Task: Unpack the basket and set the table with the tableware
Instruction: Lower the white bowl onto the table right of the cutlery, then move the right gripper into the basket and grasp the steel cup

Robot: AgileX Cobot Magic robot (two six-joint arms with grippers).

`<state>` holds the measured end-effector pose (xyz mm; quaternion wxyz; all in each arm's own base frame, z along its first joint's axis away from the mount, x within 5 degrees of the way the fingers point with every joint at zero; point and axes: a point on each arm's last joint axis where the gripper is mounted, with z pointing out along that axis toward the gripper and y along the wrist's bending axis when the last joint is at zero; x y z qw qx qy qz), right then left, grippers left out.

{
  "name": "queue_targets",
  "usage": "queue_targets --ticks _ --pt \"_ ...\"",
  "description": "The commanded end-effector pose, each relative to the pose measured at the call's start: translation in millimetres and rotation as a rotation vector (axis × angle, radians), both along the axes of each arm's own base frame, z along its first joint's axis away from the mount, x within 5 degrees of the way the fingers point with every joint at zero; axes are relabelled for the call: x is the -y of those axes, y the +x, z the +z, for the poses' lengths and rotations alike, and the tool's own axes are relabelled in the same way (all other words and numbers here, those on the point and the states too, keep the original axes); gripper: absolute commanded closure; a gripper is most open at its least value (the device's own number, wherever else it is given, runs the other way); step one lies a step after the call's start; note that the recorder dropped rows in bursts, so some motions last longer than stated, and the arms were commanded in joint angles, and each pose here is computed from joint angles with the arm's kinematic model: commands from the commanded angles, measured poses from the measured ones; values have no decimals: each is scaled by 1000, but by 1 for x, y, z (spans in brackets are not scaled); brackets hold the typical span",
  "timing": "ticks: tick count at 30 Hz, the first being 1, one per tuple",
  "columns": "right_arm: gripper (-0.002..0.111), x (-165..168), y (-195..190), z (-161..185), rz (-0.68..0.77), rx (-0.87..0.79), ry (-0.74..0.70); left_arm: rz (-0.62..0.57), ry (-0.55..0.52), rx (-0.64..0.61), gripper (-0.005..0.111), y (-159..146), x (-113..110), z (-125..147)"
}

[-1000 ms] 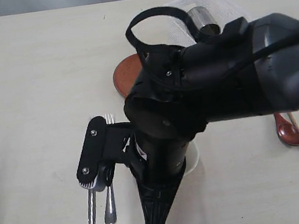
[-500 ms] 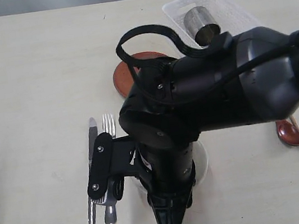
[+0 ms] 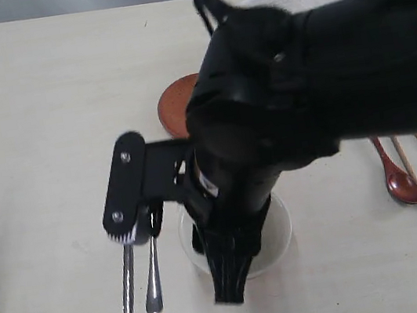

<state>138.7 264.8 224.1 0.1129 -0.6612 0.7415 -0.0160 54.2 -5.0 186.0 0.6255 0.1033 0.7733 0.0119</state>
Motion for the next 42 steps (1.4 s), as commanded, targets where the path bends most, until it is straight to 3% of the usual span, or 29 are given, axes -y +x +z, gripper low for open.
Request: queue_targets --ticks 1,5,15,19,26,30,42 --pt "60 21 28 49 -147 325 95 4 -16 7 107 0 0 0" --pt "60 55 73 67 -338 537 85 4 -16 7 107 0 0 0" --pt "60 136 168 26 -618 508 30 4 -16 7 107 0 0 0" --pt "60 140 187 -8 -547 457 -27 4 -16 7 107 0 0 0" --pt "60 115 208 -48 -327 483 71 4 -16 7 107 0 0 0" --pt "60 113 222 -65 -311 511 19 4 -16 7 107 0 0 0" --pt "60 111 239 -67 -251 618 -41 4 -16 7 107 0 0 0"
